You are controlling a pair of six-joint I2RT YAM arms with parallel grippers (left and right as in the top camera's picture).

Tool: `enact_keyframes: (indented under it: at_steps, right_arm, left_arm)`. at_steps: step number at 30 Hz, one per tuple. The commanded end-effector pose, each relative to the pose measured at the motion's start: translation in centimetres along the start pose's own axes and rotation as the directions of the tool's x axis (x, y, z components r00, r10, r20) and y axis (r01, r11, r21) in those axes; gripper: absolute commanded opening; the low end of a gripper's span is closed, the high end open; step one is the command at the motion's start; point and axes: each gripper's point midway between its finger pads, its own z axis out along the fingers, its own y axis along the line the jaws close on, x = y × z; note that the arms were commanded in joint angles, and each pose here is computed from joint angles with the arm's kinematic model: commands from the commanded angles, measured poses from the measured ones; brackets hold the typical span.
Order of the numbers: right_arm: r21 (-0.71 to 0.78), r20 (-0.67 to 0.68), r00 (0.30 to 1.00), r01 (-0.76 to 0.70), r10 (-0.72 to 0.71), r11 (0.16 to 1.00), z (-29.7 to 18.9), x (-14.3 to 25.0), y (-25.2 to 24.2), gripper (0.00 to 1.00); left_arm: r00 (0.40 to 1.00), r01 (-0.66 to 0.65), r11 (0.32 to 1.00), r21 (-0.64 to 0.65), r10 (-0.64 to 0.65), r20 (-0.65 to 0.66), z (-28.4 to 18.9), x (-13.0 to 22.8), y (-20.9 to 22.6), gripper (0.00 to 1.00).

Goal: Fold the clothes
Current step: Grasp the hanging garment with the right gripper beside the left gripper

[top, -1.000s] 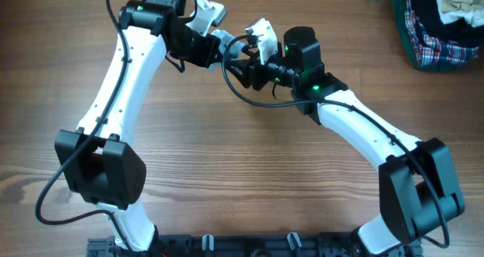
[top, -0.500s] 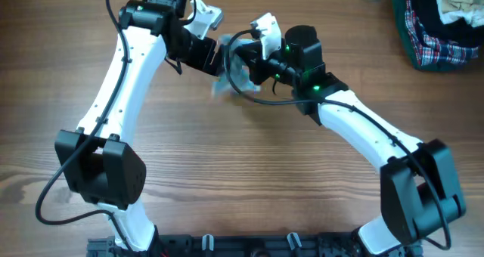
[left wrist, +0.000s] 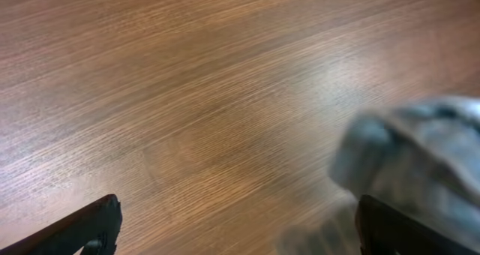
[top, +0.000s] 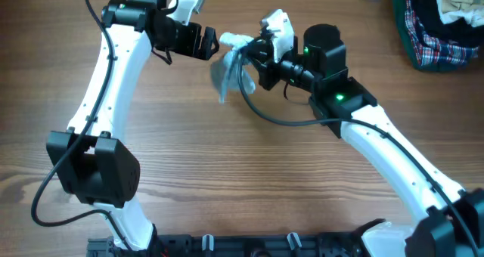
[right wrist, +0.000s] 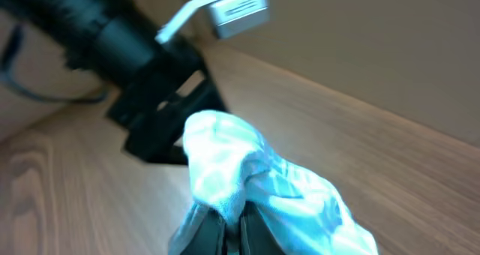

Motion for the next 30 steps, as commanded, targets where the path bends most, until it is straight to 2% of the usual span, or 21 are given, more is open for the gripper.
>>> enact_keyframes:
  at_steps: [1,2,3,4,5,11,14,15,17,18,19,21,22,26,30]
  right_arm:
    - [-0.043,0.001,0.998,0.069,-0.069,0.997,-1.1,-0.8,1.4,0.04]
    - [0.003,-0.021,0.998,0.058,-0.058,0.998,-1.0,-0.2,0.5,0.08]
    - [0.048,-0.039,0.998,0.051,-0.049,0.998,-1.0,0.2,-0.4,0.62]
    - [0.086,-0.054,0.998,0.047,-0.043,0.995,-1.0,0.5,-1.0,0.95]
    - [0.120,-0.069,0.997,0.044,-0.036,0.992,-1.1,0.9,-1.6,0.99]
    - [0.172,-0.183,0.982,-0.003,0.035,0.985,-1.9,4.0,-3.0,1.00]
    - [0.203,-0.207,0.975,-0.044,0.087,0.978,-2.4,4.9,-4.0,1.00]
    - [0.223,-0.225,0.964,-0.090,0.141,0.971,-2.5,5.7,-4.5,0.98]
    - [0.257,-0.290,0.922,-0.185,0.258,0.949,-2.5,8.4,-4.7,0.89]
    - [0.266,-0.327,0.900,-0.206,0.289,0.942,-2.6,9.6,-4.6,0.86]
    - [0.270,-0.389,0.862,-0.231,0.326,0.935,-2.9,11.6,-4.2,0.84]
    - [0.257,-0.491,0.789,-0.274,0.370,0.927,-3.4,14.7,-3.0,0.84]
    - [0.256,-0.527,0.762,-0.280,0.376,0.925,-3.6,16.1,-2.6,0.83]
    - [0.208,-0.630,0.708,-0.242,0.319,0.948,-4.2,20.4,-0.7,0.80]
    - [0.164,-0.657,0.710,-0.196,0.256,0.967,-4.4,23.4,-0.5,0.80]
  left_arm:
    - [0.997,-0.059,0.997,0.049,0.057,0.042,-1.0,-0.7,-1.3,1.00]
    - [0.997,-0.059,0.997,0.047,0.057,0.050,-1.0,-0.9,-1.1,1.00]
    - [0.997,-0.060,0.997,0.045,0.058,0.054,-1.1,-1.0,-1.1,1.00]
    - [0.997,-0.061,0.997,0.044,0.059,0.059,-1.1,-1.1,-1.0,1.00]
    - [0.996,-0.062,0.997,0.043,0.059,0.061,-1.1,-1.2,-1.0,1.00]
    - [0.998,-0.045,0.998,0.047,0.043,0.046,-0.8,-0.7,-1.0,1.00]
    - [0.999,0.041,0.997,0.060,-0.040,-0.015,0.7,0.8,-0.7,1.00]
    - [0.997,0.063,0.996,0.069,-0.060,-0.049,1.8,1.6,-0.7,1.00]
    - [0.990,0.090,0.993,0.081,-0.080,-0.118,3.7,3.1,-0.7,0.93]
    - [0.984,0.103,0.991,0.086,-0.089,-0.154,4.4,3.9,-0.7,0.89]
    - [0.979,0.112,0.990,0.087,-0.095,-0.179,4.8,4.5,-0.7,0.79]
    - [0.958,0.146,0.985,0.087,-0.119,-0.260,4.6,6.4,-1.1,0.50]
    - [0.943,0.163,0.983,0.086,-0.130,-0.306,4.4,7.5,-1.5,0.40]
    - [0.888,0.178,0.980,0.095,-0.118,-0.443,5.7,11.9,-3.4,0.04]
    - [0.853,0.131,0.984,0.124,-0.048,-0.519,8.8,16.4,-5.8,0.04]
